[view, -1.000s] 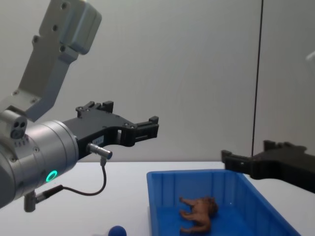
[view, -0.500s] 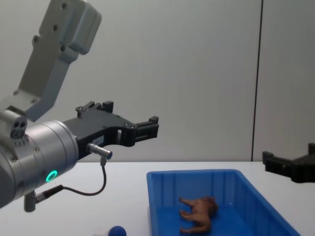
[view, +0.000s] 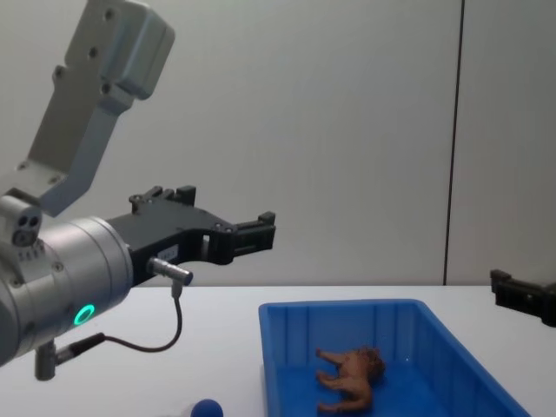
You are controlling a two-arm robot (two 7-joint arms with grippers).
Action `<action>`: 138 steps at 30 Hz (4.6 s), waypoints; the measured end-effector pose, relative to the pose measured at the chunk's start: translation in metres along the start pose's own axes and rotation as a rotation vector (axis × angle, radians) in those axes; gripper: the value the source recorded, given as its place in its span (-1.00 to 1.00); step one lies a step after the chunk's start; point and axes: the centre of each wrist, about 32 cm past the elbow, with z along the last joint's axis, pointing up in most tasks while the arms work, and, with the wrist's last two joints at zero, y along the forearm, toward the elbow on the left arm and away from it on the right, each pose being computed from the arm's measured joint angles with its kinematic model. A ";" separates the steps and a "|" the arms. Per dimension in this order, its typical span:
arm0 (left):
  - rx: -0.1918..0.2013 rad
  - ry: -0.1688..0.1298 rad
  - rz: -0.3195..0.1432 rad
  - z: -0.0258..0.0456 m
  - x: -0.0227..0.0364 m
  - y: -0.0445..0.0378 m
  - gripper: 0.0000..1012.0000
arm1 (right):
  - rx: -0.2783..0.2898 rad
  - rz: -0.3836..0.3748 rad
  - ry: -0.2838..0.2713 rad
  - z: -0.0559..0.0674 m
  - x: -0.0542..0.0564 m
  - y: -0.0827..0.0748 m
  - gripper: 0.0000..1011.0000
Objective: Pick up the two dolls from the table and place them into the box.
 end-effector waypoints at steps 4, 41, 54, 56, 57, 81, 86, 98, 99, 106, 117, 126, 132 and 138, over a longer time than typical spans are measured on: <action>0.030 0.018 0.002 0.0006 0.0013 0.0027 0.98 | 0.000 -0.006 0.000 0.000 0.001 -0.001 0.98; 0.382 0.202 0.004 -0.0285 0.0050 0.0299 0.98 | 0.000 -0.020 0.001 -0.001 0.003 -0.004 0.98; 0.423 0.222 -0.023 -0.0389 0.0052 0.0299 0.98 | -0.001 -0.020 0.001 -0.001 0.003 -0.004 0.98; 0.425 0.224 -0.028 -0.0397 0.0051 0.0297 0.98 | -0.001 -0.020 0.001 -0.001 0.003 -0.004 0.98; 0.426 0.226 -0.030 -0.0404 0.0050 0.0295 0.98 | -0.001 -0.020 0.001 -0.001 0.003 -0.004 0.98; 0.441 0.231 -0.095 -0.0543 0.0026 0.0218 0.28 | -0.001 -0.020 0.001 -0.001 0.003 -0.004 0.98; 0.434 0.228 -0.099 -0.0563 0.0021 0.0211 -0.07 | -0.001 -0.020 0.001 -0.001 0.003 -0.004 0.98; 0.393 0.220 -0.100 -0.0556 0.0017 0.0212 -0.43 | -0.001 -0.020 0.001 -0.001 0.003 -0.004 0.98; 0.380 0.216 -0.099 -0.0536 0.0020 0.0211 -0.45 | -0.001 -0.020 0.001 -0.001 0.003 -0.004 0.98; 0.314 0.192 -0.094 -0.0412 0.0047 0.0204 -0.53 | -0.001 -0.020 0.001 -0.001 0.003 -0.004 0.98; 0.189 0.146 -0.132 -0.0150 0.0108 0.0142 -0.63 | -0.001 -0.020 0.001 -0.001 0.003 -0.004 0.98; 0.100 0.143 -0.220 -0.0004 0.0127 0.0047 -0.66 | -0.001 -0.020 0.001 -0.001 0.003 -0.004 0.98; 0.051 0.157 -0.298 0.0055 0.0103 -0.0042 -0.25 | -0.001 -0.020 0.001 -0.001 0.003 -0.004 0.98; 0.012 0.177 -0.373 0.0089 0.0052 -0.0147 0.12 | -0.001 -0.020 0.001 -0.001 0.003 -0.004 0.98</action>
